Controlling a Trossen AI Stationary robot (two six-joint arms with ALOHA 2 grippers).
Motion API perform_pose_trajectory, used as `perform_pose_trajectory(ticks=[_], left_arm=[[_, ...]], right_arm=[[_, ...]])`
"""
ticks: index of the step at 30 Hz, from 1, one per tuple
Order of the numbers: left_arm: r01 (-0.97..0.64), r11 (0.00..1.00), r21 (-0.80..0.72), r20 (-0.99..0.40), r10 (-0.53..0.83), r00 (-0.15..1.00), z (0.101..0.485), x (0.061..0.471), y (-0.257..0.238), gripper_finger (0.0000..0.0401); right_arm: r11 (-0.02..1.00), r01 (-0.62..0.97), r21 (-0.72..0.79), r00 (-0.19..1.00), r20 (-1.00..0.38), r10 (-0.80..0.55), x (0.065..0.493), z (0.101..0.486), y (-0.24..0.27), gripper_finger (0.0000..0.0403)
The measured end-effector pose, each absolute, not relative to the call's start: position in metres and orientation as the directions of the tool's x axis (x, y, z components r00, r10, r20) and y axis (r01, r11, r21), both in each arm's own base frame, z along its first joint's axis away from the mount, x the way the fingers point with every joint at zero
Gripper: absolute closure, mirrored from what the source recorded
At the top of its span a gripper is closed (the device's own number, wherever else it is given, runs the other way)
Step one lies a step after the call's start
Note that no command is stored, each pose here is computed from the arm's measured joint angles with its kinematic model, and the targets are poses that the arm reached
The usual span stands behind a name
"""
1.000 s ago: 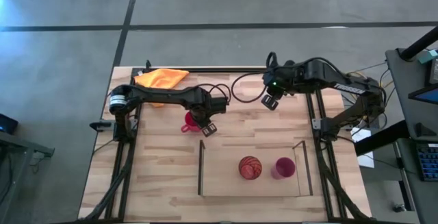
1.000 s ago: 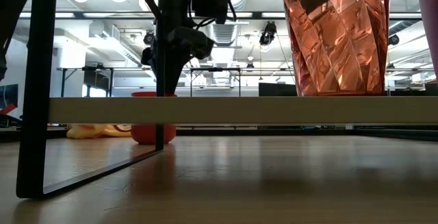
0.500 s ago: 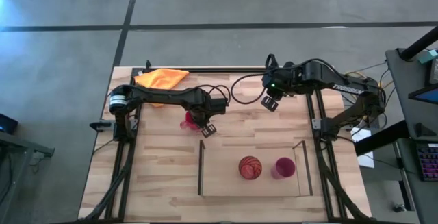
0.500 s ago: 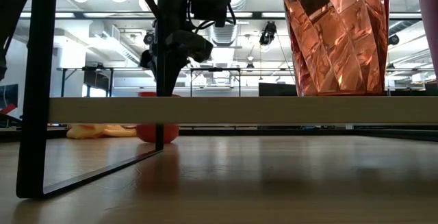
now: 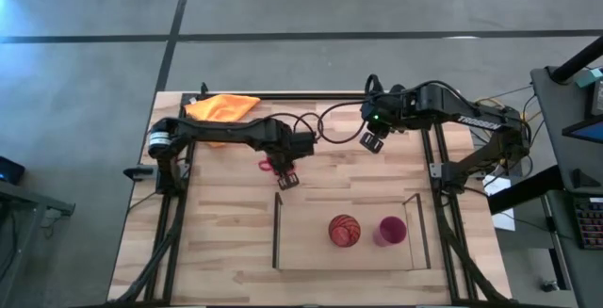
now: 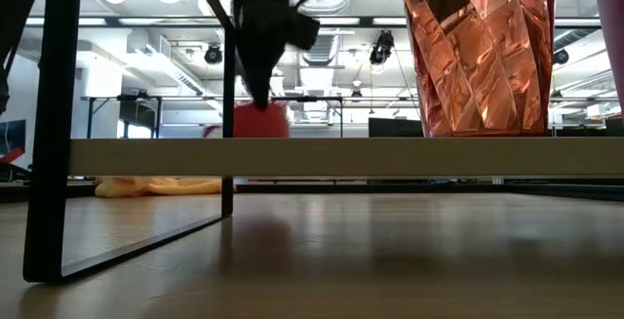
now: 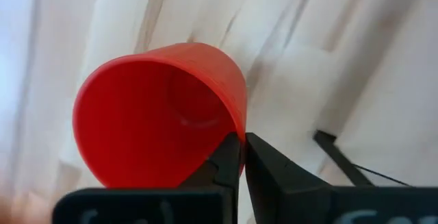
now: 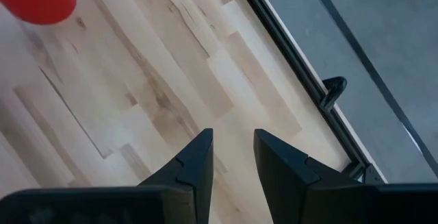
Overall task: Stack small to large cups/mugs on shelf
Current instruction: Put the orange mug on the shelf
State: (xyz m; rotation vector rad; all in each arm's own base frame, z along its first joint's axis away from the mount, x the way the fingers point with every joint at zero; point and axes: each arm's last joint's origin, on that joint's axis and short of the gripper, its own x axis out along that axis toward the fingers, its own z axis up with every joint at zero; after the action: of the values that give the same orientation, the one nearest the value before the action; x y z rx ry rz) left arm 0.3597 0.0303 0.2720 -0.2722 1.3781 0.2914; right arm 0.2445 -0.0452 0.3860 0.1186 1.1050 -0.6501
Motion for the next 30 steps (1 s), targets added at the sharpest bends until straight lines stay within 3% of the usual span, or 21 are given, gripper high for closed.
perform_pose_trajectory(ticks=[5,8,12,24,30], left_arm=[[0.003,0.999,0.049,-0.972,0.047,0.228,0.301,0.361,0.012,0.0401],[0.204,0.975,0.088,-0.975,0.043,0.218,0.314,0.357,-0.005,0.0401],[0.353,0.928,0.117,-0.972,0.034,0.233,0.322,0.355,-0.031,0.0401],[0.574,0.804,0.155,-0.957,-0.022,0.289,0.323,0.349,-0.103,0.0401],[0.605,0.777,0.177,-0.933,-0.064,0.355,0.323,0.351,-0.124,0.0401]], right_arm=[[0.815,0.532,-0.230,0.286,-0.857,-0.429,0.245,0.386,-0.045,0.0303],[0.816,0.530,-0.232,0.285,-0.857,-0.429,0.245,0.386,-0.045,0.0303],[0.816,0.530,-0.231,0.286,-0.857,-0.429,0.245,0.386,-0.045,0.0303],[0.814,0.536,-0.226,0.292,-0.855,-0.429,0.245,0.386,-0.045,0.0303],[0.810,0.549,-0.205,0.328,-0.839,-0.434,0.249,0.388,-0.046,0.0303]])
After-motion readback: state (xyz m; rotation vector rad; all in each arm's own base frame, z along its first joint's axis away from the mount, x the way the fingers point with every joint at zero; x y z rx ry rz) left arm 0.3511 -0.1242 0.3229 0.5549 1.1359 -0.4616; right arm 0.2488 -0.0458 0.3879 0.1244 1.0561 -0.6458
